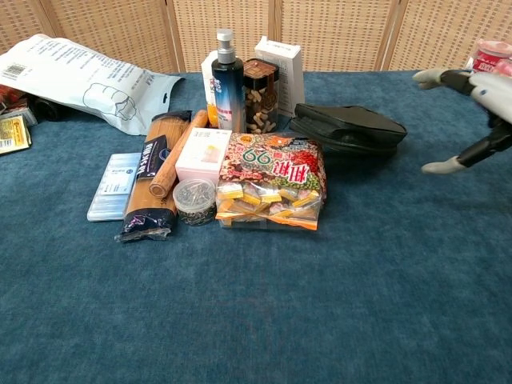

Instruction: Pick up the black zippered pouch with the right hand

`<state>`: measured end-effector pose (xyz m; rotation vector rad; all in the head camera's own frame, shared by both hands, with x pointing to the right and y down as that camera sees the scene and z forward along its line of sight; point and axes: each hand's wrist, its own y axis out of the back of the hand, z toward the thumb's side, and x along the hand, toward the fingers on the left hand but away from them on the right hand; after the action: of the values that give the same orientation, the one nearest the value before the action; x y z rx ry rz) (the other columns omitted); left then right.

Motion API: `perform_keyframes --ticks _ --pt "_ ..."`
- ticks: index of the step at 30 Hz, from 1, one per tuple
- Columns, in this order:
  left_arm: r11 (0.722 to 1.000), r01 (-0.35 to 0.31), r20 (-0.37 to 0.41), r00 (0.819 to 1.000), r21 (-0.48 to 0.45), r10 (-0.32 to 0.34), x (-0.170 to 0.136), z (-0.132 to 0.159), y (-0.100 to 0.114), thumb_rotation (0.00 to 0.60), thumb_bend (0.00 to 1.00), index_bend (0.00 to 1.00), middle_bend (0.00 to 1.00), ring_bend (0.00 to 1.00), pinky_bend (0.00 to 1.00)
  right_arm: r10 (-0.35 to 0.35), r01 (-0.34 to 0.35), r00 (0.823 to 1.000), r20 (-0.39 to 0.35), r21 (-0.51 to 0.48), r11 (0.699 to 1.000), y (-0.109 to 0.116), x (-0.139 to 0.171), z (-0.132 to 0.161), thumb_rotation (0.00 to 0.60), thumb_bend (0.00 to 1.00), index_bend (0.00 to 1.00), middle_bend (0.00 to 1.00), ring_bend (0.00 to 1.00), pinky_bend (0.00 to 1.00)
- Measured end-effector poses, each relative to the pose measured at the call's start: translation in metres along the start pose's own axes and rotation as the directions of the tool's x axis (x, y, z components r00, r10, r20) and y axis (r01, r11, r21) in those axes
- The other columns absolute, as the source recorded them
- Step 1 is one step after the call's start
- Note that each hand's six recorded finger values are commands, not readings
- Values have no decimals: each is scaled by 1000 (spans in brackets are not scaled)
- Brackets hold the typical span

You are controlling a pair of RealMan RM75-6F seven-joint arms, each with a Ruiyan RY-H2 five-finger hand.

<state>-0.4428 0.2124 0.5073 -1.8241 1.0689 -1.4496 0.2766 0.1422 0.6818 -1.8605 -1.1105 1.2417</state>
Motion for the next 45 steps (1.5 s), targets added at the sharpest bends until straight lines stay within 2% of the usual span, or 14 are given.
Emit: perform_keyframes --ticks 9,28,45 --pt "1000 10 -17 1000 3 -10 3 -3 -3 600 7 0 0 0 0 19 -20 1000 -14 -44 999 -25 -18 13 600 0 0 0 0 0" --pt "1000 27 -44 999 8 -27 9 -7 -9 600 6 0 0 0 0 0 -3 1000 -22 -121 993 -45 -43 35 600 0 0 0 0 0" --pt "999 31 -61 998 11 -31 10 -10 -12 600 6 0 0 0 0 -15 8 999 -36 -180 984 -50 -58 53 600 0 0 0 0 0"
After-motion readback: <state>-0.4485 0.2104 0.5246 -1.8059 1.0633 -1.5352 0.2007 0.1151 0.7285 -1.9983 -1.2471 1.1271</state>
